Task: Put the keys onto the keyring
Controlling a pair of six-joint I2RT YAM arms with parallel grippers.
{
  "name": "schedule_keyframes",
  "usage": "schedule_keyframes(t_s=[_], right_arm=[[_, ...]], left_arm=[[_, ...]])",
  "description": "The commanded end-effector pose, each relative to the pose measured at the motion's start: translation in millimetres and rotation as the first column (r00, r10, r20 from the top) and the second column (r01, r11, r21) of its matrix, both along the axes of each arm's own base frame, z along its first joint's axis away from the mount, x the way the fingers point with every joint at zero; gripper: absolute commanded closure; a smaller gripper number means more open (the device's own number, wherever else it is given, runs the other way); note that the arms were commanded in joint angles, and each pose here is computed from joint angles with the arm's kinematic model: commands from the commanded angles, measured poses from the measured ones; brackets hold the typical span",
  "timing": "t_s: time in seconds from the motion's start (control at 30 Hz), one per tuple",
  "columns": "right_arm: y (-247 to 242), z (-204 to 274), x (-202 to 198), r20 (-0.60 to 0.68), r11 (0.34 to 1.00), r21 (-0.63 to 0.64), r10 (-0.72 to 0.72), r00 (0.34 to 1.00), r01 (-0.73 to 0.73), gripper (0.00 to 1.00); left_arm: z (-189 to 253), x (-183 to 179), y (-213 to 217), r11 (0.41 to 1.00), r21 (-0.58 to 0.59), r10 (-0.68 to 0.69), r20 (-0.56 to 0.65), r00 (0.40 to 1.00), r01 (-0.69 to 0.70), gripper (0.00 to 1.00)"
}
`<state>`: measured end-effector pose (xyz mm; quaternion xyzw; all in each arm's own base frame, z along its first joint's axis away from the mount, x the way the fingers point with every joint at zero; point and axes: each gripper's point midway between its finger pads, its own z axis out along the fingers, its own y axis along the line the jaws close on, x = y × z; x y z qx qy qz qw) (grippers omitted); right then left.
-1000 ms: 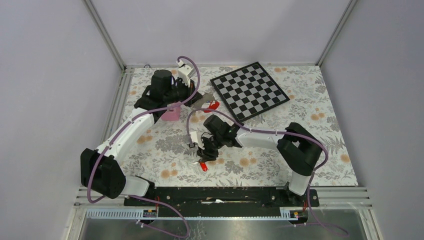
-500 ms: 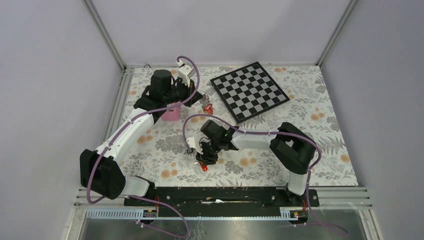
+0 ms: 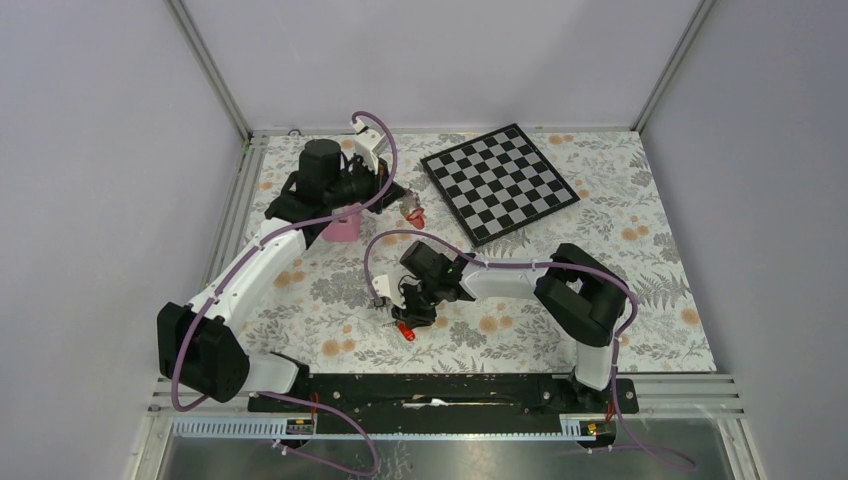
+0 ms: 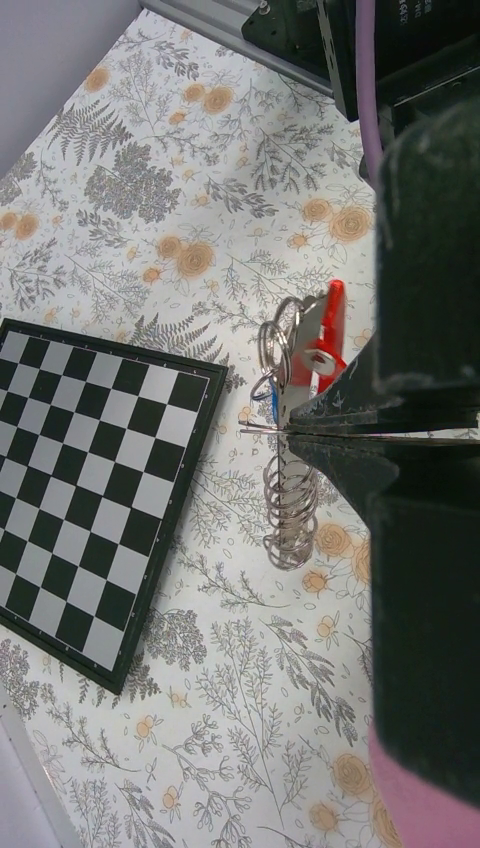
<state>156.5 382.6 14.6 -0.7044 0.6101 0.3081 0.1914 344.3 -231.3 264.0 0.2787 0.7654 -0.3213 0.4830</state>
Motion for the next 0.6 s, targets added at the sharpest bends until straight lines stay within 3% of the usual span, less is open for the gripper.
schedule_keyframes(t_s=[0.0,0.33,0.43,0.57], right_arm=[[8.0,9.7,5.1,0.037,1.0,0.013,0.006,0.999,-0.007,0.73],[10.2,11.4,6.3,0.032,1.0,0.014,-0.006,0.999,0.005,0.8],[12.0,13.4,8.2,0.038,1.0,0.018,-0.008,0.999,0.008,0.9],[12.8,13.5,8.6,0.035,1.0,0.017,-0.011,0.999,0.01,0.93]], left_arm=[[38.1,-1.0,-3.1,0.997,-0.066,-0.019,0.115,0.993,0.027,1.0],[35.4,-3.7,-3.2,0.997,-0.064,-0.028,0.111,0.993,0.035,1.0],[35.3,-3.9,-3.3,0.997,-0.063,-0.03,0.112,0.993,0.037,1.0],[34.4,-4.5,-3.8,0.997,-0.063,-0.035,0.11,0.993,0.042,1.0]])
